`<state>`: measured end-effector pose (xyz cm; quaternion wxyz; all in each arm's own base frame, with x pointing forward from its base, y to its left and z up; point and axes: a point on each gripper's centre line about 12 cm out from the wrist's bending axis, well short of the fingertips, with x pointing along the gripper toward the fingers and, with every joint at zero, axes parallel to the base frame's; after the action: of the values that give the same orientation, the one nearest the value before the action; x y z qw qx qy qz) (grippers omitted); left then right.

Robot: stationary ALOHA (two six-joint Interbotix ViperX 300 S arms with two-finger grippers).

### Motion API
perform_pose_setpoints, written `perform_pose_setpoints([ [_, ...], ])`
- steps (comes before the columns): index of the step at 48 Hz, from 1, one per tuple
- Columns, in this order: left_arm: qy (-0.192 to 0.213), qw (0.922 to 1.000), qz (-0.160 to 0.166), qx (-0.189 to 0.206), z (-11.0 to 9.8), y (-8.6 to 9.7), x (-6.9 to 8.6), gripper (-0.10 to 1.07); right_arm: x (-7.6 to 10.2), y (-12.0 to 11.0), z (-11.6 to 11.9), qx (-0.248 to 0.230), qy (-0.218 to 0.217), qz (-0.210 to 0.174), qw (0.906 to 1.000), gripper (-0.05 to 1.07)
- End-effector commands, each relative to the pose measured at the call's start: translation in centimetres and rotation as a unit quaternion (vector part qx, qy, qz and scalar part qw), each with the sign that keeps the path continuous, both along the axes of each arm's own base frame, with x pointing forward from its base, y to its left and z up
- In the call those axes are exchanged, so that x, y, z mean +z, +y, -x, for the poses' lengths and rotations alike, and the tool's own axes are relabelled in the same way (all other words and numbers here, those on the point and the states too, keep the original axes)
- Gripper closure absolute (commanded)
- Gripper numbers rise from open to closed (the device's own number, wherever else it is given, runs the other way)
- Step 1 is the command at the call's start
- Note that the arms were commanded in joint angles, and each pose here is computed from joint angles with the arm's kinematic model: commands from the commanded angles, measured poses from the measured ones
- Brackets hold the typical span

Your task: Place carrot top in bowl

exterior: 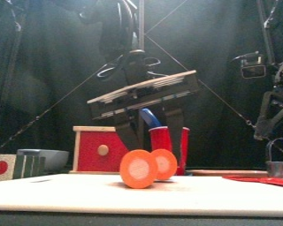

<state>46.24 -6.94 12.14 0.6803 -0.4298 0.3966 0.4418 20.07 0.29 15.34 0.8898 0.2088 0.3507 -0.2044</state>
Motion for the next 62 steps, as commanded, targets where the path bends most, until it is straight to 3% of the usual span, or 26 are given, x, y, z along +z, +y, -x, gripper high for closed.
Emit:
perform_pose_setpoints([
  [1,-0.033,0.9994,-0.014,-0.002,0.1,0.6,3.9,0.27,0.4,0.0,-0.2,-0.002,-0.007,-0.002,1.0000,0.39],
  [16,-0.061,0.9978,-0.025,0.000,2.8,1.4,9.1,0.27,0.6,-0.2,-0.1,-0.008,-0.009,0.001,0.9999,0.39],
  [34,-0.051,0.9984,-0.014,0.020,10.5,3.2,11.2,0.27,1.0,-0.4,0.1,-0.019,-0.016,-0.003,0.9997,0.39],
  [47,-0.035,0.9989,-0.021,0.024,16.2,5.0,10.3,0.27,1.2,-0.8,0.2,-0.035,-0.019,-0.008,0.9992,0.39],
  [55,-0.040,0.9967,-0.047,0.053,19.1,8.3,10.3,0.27,1.2,-0.9,0.2,-0.040,-0.019,-0.013,0.9989,0.39],
  [62,-0.039,0.9909,-0.098,0.083,21.6,12.2,9.8,0.27,1.3,-0.9,0.2,-0.046,-0.020,-0.019,0.9986,0.39],
])
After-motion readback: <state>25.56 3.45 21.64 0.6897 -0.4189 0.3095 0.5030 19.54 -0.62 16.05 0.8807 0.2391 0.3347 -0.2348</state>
